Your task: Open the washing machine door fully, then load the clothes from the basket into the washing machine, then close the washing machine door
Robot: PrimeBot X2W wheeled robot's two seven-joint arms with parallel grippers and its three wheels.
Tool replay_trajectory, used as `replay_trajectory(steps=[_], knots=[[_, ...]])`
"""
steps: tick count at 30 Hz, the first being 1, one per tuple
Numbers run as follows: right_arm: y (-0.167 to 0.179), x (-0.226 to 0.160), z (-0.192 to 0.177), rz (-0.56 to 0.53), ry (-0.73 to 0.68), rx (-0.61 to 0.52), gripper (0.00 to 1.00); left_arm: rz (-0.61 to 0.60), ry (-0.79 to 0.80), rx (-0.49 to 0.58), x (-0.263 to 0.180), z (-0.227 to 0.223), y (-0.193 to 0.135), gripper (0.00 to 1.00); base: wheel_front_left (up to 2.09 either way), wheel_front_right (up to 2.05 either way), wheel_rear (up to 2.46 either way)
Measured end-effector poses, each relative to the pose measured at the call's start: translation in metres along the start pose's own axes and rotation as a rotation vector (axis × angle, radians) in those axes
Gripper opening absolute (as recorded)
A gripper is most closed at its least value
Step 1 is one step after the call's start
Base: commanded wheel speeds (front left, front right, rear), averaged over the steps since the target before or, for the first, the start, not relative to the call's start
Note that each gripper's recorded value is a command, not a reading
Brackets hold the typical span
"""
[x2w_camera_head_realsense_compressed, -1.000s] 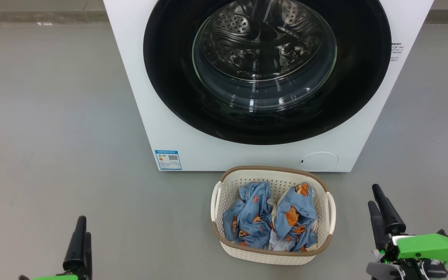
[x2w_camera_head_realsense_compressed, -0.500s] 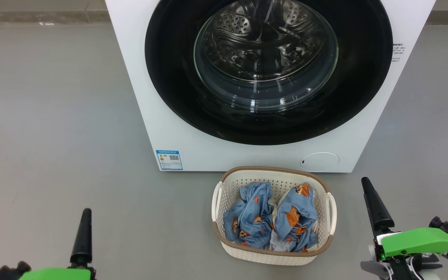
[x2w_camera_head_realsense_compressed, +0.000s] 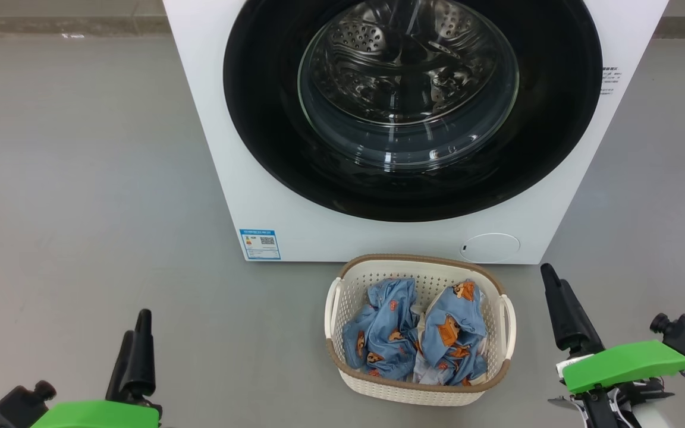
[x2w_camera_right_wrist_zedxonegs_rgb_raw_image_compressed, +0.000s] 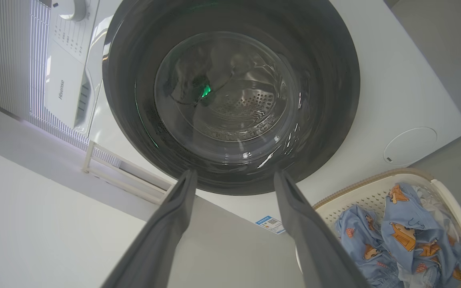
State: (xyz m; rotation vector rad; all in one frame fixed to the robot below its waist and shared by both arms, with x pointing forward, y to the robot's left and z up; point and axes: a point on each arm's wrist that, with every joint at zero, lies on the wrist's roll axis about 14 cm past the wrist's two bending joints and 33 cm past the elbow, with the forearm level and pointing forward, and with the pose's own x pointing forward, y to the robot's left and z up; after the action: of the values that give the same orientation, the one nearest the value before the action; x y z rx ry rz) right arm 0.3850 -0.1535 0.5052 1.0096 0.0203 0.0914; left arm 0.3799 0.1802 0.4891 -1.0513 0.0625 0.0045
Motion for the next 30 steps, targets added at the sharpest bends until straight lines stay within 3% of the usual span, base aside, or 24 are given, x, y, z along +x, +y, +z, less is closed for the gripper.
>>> replay_trajectory(steps=[16,30], knots=[[0.008,0.008,-0.001,0.052,0.011,-0.314,1.00,-0.033,0.000,0.292,0.002,0.000,-0.004,1.00,0.00,0.00,0.00],[0.001,0.009,-0.004,0.049,0.021,-0.532,1.00,-0.070,-0.001,0.453,0.004,-0.004,-0.011,1.00,0.00,0.00,0.00]])
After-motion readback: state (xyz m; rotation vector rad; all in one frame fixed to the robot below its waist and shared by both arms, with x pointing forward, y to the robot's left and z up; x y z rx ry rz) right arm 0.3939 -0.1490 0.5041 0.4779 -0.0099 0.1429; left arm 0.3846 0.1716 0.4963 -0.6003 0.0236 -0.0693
